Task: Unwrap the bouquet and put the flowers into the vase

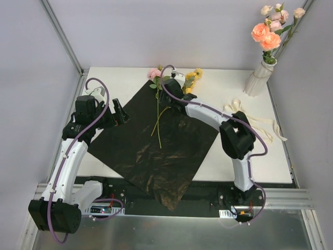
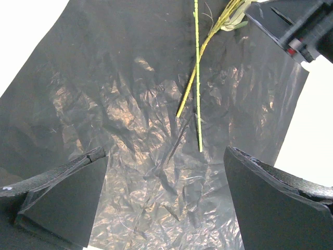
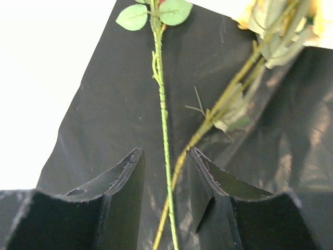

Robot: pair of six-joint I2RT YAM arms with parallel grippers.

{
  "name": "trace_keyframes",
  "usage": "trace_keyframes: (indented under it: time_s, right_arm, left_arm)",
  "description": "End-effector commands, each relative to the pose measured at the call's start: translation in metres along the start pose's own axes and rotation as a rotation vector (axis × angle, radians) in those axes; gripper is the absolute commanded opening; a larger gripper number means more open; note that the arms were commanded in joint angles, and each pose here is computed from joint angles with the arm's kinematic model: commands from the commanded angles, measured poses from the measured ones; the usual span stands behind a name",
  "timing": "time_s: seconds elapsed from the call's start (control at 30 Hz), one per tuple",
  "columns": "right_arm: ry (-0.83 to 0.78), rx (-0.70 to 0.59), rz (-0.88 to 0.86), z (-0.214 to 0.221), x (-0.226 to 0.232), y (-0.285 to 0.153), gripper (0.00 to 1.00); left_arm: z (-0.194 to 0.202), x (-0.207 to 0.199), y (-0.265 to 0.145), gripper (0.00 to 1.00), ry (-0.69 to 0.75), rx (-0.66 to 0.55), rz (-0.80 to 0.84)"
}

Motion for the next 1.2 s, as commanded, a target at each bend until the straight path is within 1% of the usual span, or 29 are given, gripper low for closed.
trace_keyframes:
  time_s: [0.0,0.2,0.33,0.53,0.77,0.83,1.0,1.17]
  right_arm:
    - [-0.018,-0.016,0.05,-0.006,0.015,0.027,0.44]
    - [-0.034,0.006,0.057,-0.002,0.027,0.06,0.44]
    - [-0.031,0.068,0.033,0.013,0.031,0.078,0.44]
    - [-0.066,0.097,0.095,0.03,0.024,0.092,0.44]
    - [-0.075,0.119,0.074,0.037,0.027,0.1,0.4]
    - [-0.075,0.134,0.052,0.037,0.029,0.099,0.37]
    - [-0.079,0.133,0.046,0.037,0.028,0.097,0.26]
    - [-0.068,0.102,-0.009,0.027,0.035,0.084,0.11]
  left_arm:
    - [-0.003,-0.002,-0.001,0.99,0.034,-0.027,0.016]
    - [-0.004,-0.003,-0.001,0.99,0.033,-0.024,0.021]
    - [-0.003,-0.005,-0.001,0.99,0.03,-0.016,0.035]
    - [-0.003,-0.004,-0.003,0.99,0.034,-0.031,0.023]
    - [-0.004,-0.004,-0.001,0.99,0.031,-0.021,0.027]
    - [-0.004,-0.004,-0.001,0.99,0.033,-0.019,0.032]
    - [-0.004,-0.005,-0.003,0.99,0.035,-0.025,0.037]
    - [-0.003,-0.005,-0.002,0.99,0.034,-0.02,0.036]
Point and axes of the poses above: each gripper's point midway between its finger pads, its own y axis out along the fingers, its own x axis along the line the jaws close on, z = x × y, the point moved 9 cm from there along -y, back along the fingers, and after that the axes turned 1 degree about -y, right-handed, at the moved point
